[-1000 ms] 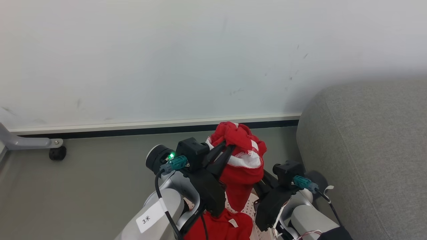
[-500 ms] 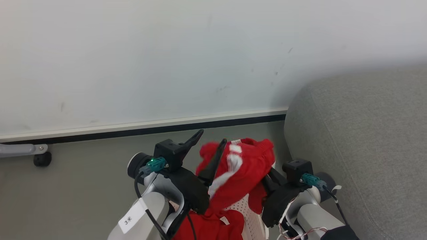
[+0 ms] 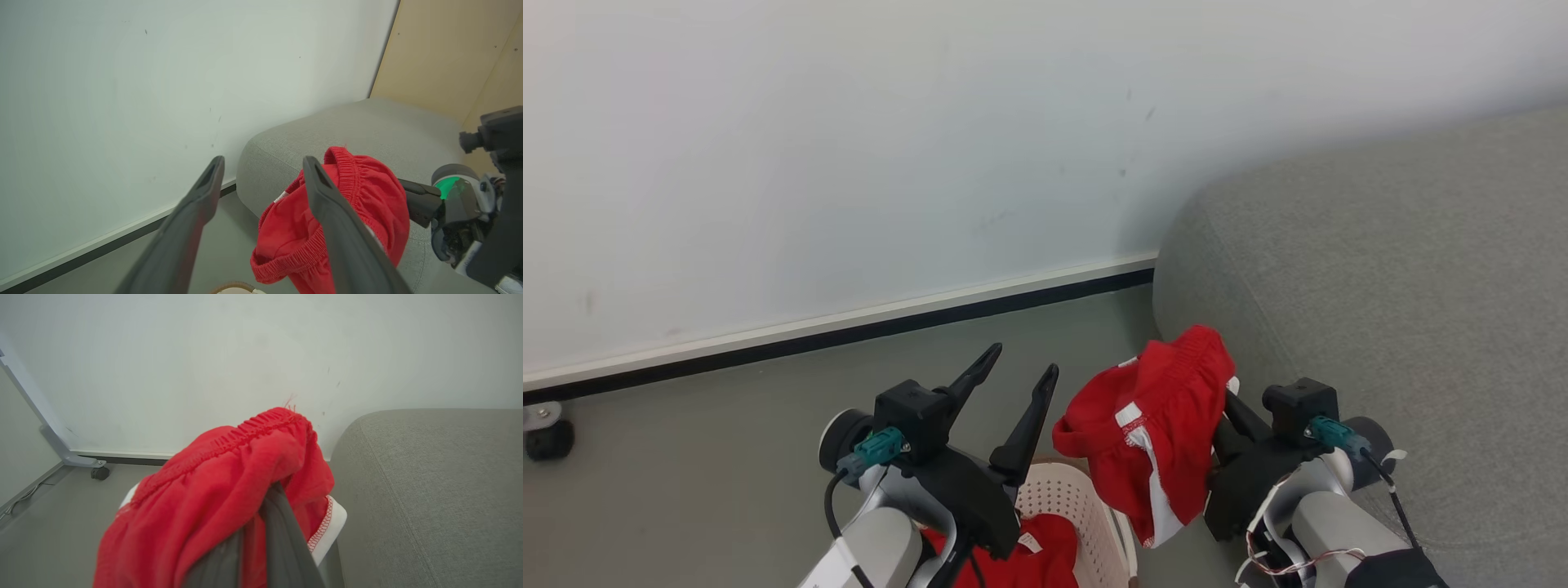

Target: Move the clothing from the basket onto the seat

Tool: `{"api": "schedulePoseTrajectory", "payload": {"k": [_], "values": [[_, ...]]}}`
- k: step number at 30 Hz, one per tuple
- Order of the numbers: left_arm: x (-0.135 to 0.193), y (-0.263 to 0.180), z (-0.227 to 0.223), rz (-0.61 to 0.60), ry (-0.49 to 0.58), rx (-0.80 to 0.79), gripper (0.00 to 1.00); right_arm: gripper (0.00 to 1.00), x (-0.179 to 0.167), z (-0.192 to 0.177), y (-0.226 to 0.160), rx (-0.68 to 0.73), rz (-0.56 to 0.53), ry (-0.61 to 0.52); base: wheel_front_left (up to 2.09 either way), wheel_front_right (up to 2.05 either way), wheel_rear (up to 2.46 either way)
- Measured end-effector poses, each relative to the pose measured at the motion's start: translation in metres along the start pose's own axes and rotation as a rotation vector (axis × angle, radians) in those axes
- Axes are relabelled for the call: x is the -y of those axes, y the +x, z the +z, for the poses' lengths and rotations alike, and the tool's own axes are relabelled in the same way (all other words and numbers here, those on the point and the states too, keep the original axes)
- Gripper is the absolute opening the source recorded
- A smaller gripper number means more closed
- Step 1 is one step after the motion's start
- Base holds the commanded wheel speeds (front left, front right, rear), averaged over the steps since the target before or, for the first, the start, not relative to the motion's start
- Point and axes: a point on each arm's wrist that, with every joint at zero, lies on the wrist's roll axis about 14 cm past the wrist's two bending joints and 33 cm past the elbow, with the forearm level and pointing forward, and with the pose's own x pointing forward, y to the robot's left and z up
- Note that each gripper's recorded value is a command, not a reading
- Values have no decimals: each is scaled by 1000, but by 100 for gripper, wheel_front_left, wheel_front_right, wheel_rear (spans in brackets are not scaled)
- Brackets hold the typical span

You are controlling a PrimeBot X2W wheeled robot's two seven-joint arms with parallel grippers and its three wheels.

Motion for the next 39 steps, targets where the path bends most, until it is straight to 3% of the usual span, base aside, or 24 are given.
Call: {"api": "schedulePoseTrajectory", "payload": {"k": [8, 27, 35, 39], "values": [[32, 7, -26, -100, -14, -57, 100, 0, 53, 0, -35, 20, -159, -2, 0, 0, 0], [127, 29, -66, -398, -36, -155, 100, 0, 143, 25, -123, 104, -459, -60, 0, 0, 0], [130, 37, -82, -428, -67, -192, 100, 0, 155, 24, -124, 89, -490, -70, 0, 0, 0], [124, 42, -84, -425, -74, -196, 100, 0, 169, 49, -113, 129, -486, -109, 0, 0, 0]]}}
